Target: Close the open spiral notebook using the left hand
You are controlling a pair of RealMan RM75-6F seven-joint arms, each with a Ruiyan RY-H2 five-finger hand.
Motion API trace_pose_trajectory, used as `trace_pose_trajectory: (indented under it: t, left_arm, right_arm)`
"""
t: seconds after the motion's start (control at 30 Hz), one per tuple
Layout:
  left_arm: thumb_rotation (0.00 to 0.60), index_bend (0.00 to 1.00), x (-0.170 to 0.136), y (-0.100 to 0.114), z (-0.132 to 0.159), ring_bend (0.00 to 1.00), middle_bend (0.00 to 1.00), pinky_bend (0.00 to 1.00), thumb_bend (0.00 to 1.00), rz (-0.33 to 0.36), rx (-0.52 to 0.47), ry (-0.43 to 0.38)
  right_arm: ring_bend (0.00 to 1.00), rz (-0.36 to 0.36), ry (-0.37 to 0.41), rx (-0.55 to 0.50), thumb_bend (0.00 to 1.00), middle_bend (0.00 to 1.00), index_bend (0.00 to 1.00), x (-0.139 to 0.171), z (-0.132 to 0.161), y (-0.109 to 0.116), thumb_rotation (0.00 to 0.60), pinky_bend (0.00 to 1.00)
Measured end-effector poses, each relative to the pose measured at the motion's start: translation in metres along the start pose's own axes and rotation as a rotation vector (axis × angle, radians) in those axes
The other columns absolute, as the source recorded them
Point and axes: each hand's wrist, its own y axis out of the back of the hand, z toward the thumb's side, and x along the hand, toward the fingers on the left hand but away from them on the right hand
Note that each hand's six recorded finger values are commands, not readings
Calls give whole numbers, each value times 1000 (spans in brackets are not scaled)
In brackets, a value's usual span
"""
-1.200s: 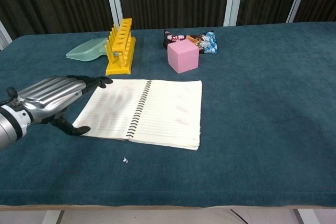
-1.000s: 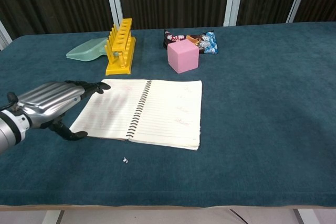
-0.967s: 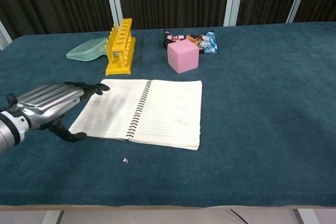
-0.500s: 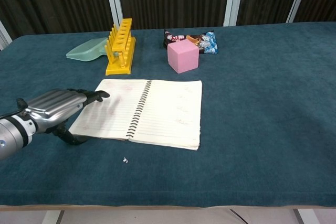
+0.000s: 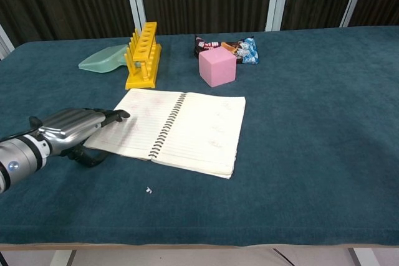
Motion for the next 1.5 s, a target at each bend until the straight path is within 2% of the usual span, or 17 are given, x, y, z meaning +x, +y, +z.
trace_pose_trajectory:
  t: [0.17,0.33,0.47,0.57,0.77,0.87,1.07,1.2,1.3,1.5]
  left_arm:
    - [600,101,2,1,-2,104,142,157,276,2,-3,6]
    - [600,153,5,3,0,131,156,185,275,21,-35,-1]
    - [600,253,9,4,1,192,213,227,373,52,-60,-7]
    - [600,301,11,7,2,233,255,255,425,90,-94,-22]
    - [600,298,13,14,0,255,262,290,424,214,-111,-74]
    - [600,314,12,17,2,304,267,315,441,275,-108,-110]
    - [600,469,11,24,11,510,406,394,555,373,-66,-179]
    - [600,551,11,25,18,588,496,468,600,411,14,-224]
    - [600,591,8,28,20,622,551,525,614,451,56,-240]
    - [600,595,-4,34,23,608,549,521,601,525,100,-280]
  right_arm:
    - [0,0,0,1,0,28,53,0,0,0,600,77]
    - [0,-2,-2,0,0,29,53,1,-1,0,600,77]
    - [0,-2,-3,0,0,29,53,1,-2,1,600,77]
    - [0,-3,-4,-2,0,28,53,1,-2,1,600,77]
    - [0,-4,0,-5,0,29,53,1,-1,1,600,77]
    - [0,-2,1,-5,0,29,53,0,-1,1,600,77]
    - [0,-1,6,-8,0,29,53,-1,0,2,600,77]
    - [0,-1,4,-9,0,29,53,-1,0,2,600,77]
    - [0,0,4,-11,0,29,54,-1,0,2,600,77]
    - [0,-2,6,-14,0,28,55,-1,0,3,600,77]
